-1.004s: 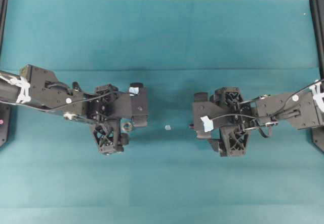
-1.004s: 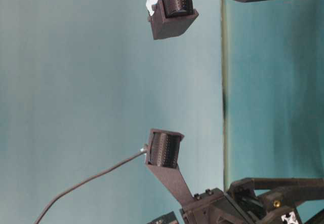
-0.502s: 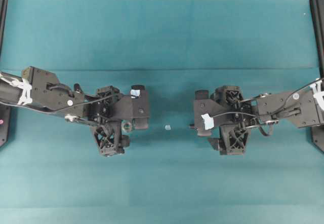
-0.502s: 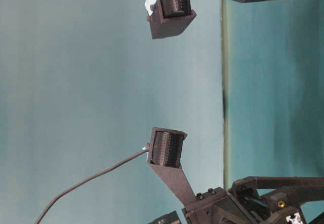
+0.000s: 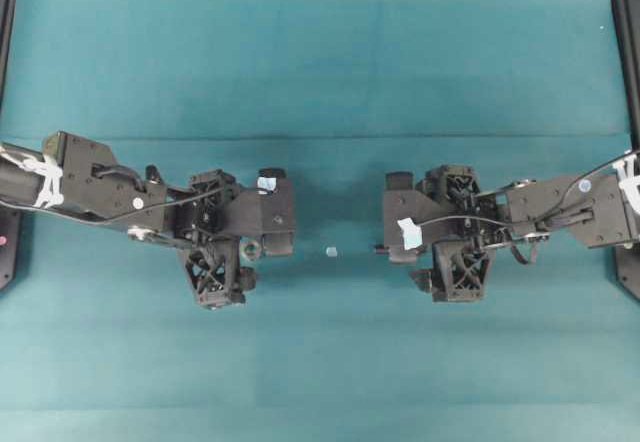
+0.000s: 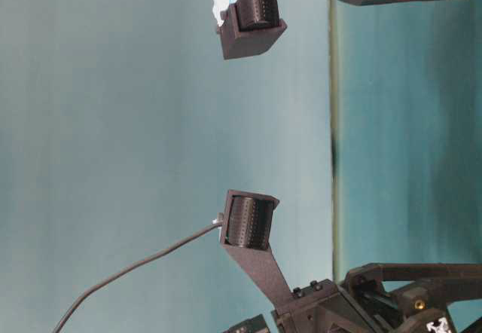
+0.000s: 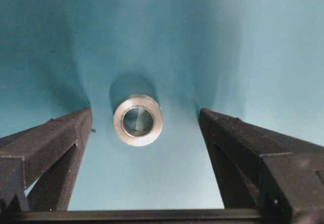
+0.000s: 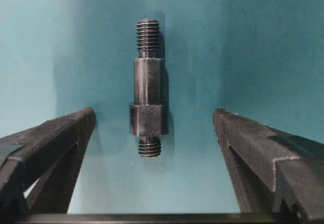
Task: Insert the washer onto the shaft with both hands.
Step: 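Close left gripper on the washer and right gripper on the shaft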
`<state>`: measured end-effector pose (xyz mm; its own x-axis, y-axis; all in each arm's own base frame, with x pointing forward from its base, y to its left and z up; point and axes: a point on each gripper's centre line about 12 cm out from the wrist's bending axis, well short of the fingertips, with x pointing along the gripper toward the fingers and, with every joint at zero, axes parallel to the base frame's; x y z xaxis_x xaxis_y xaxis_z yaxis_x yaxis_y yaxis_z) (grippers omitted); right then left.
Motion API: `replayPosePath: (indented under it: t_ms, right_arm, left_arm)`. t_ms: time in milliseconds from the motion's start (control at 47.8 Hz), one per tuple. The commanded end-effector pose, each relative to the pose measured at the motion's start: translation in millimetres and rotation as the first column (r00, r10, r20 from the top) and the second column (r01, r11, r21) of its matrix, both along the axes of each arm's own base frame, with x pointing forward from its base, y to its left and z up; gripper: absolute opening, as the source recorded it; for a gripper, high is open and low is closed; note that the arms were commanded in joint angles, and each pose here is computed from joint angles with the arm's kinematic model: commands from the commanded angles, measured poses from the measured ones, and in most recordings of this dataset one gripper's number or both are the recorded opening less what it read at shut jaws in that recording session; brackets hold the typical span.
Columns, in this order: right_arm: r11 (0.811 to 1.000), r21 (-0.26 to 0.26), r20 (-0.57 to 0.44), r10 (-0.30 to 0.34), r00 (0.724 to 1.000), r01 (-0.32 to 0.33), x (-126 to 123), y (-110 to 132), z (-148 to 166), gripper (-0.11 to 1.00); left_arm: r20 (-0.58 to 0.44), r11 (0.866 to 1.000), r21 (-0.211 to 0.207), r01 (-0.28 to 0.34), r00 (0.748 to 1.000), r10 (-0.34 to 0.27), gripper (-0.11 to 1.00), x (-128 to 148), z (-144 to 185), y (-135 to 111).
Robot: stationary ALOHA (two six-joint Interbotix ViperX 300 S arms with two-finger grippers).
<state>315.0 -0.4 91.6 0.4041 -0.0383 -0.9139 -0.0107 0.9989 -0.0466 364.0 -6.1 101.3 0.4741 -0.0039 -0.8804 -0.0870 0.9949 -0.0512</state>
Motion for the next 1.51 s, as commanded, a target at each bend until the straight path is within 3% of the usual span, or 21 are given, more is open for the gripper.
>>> replayPosePath:
  t_ms: [0, 460, 669, 1129, 1485]
  right_arm:
    - [1.0, -0.005, -0.003, -0.006, 1.0, 0.006, 0.8, -4.9, -1.2, 0.87]
    - [1.0, -0.005, -0.016, -0.005, 1.0, 0.005, -1.2, -4.5, -4.3, 0.86]
    - [1.0, -0.004, -0.013, -0.005, 1.0, 0.005, -0.8, -4.4, -4.2, 0.84]
    - [1.0, -0.004, -0.015, -0.009, 1.0, 0.009, -0.5, -4.5, -3.7, 0.35]
    - [1.0, -0.004, -0.015, -0.014, 1.0, 0.014, 0.3, -6.0, -3.5, 0.05]
  left_arm:
    - [0.017, 1.0, 0.0, 0.001, 1.0, -0.001, 0.93, 2.7, 3.7, -0.5]
    - [0.015, 1.0, -0.003, -0.004, 1.0, 0.004, 0.93, 2.2, 3.3, -1.1]
    - [0.014, 1.0, -0.005, -0.007, 1.0, 0.007, 0.88, 0.8, 3.1, -1.1]
    - [0.015, 1.0, -0.005, 0.0, 1.0, 0.0, 0.54, 0.3, 3.8, -3.3]
    - [0.017, 1.0, -0.003, 0.002, 1.0, -0.002, 0.4, 0.8, 4.3, -3.3]
